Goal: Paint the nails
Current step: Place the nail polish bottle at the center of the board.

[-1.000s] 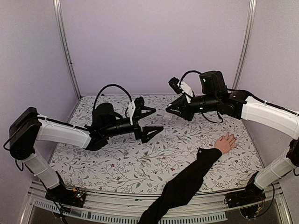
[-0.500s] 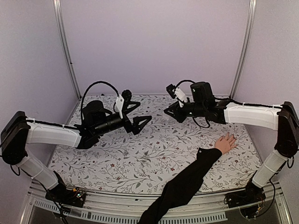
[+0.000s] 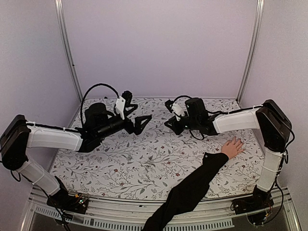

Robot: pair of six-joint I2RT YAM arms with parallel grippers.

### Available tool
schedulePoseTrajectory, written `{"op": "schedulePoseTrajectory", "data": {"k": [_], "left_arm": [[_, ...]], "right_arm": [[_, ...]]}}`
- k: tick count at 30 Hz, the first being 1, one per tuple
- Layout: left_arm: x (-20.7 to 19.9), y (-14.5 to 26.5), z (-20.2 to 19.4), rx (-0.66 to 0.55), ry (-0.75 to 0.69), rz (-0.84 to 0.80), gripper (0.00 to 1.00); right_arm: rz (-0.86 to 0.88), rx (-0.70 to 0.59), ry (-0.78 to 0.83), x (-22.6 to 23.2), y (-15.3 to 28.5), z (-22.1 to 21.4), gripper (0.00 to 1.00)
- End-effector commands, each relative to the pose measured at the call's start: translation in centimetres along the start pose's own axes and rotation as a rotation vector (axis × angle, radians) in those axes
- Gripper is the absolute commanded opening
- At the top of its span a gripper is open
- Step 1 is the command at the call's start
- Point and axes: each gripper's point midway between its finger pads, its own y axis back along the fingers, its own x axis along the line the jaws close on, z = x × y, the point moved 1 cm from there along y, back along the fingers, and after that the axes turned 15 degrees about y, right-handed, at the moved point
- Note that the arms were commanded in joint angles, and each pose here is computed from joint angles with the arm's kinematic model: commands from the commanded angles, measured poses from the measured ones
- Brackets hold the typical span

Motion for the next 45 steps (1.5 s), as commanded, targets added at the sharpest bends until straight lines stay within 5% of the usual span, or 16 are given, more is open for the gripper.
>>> {"op": "schedulePoseTrajectory", "data": {"k": [1,32,41,45], "left_arm": [[0.8,0.2,0.5,-0.009,0.008,0.025,1.00],[1.1,0.2,-0.2,0.012,0.007,0.031,1.00],[1.0,0.3,-0.3,0.013,0.010,0.032,1.00],[1.1,0.4,-0.2,0.012,0.010,0.035,1.00]], "right_arm": [[-0.057,-0.016,0.031,-0.4,-1.6,-0.7,0.00],[-0.065,0.035,0.078,1.1,-5.2,-5.0,0.05],[-0.055,0.048,0.085,1.6,-5.3,-5.3,0.14],[-0.031,0.043,0.085,2.0,-4.9,-4.9,0.29]]}}
